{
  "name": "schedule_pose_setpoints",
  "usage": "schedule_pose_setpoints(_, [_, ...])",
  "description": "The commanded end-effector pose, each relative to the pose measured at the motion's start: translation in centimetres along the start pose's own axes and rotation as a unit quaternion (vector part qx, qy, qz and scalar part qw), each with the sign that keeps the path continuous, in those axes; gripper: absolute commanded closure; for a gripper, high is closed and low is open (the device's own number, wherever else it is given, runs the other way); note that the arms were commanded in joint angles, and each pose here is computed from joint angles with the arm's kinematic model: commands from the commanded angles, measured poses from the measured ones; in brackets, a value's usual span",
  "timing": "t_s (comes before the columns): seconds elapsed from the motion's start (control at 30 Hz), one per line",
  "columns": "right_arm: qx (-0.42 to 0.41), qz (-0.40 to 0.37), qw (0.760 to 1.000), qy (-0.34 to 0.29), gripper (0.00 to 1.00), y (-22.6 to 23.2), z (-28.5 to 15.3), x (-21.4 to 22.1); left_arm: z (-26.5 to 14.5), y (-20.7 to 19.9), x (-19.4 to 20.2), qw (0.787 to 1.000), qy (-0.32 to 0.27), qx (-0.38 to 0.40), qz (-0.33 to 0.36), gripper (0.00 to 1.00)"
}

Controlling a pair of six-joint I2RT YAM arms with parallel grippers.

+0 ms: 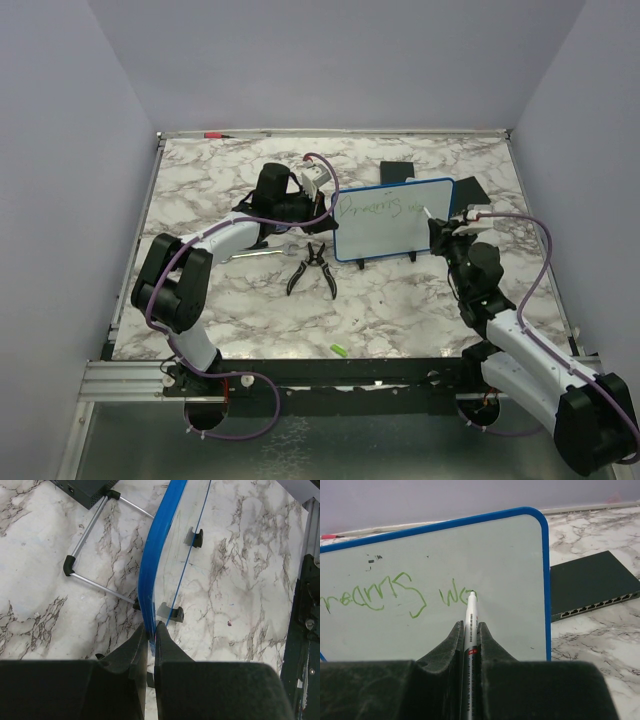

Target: Write a sentence on the whiteboard

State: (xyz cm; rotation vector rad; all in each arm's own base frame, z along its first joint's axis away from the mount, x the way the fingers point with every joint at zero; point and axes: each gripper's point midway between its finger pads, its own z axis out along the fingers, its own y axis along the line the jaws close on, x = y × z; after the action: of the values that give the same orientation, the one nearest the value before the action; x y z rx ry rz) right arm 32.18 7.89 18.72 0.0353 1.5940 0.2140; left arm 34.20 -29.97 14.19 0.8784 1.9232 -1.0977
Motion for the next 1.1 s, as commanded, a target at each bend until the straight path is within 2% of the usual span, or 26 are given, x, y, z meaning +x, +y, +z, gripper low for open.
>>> schedule_pose_setpoints(0.0, [0.011,-0.001,1.000,-0.025,0.99,-0.4,0.3,-1.5,0.2,0.1,1.0,1.000,0.020,-0.016,0.005,1.00])
schedule_pose_setpoints(0.6, [0.032,0.000,0.999,-0.014,0.99,-1.5,0.8,-0.7,0.4,-0.1,1.2,1.000,0.023,-0.014,0.005,1.00])
schedule_pose_setpoints(1.07, [0.031,0.010,0.999,0.031,0.99,-1.6,0.3,1.8,0.3,-0.2,1.0,1.000,0.022,-0.015,0.008,1.00])
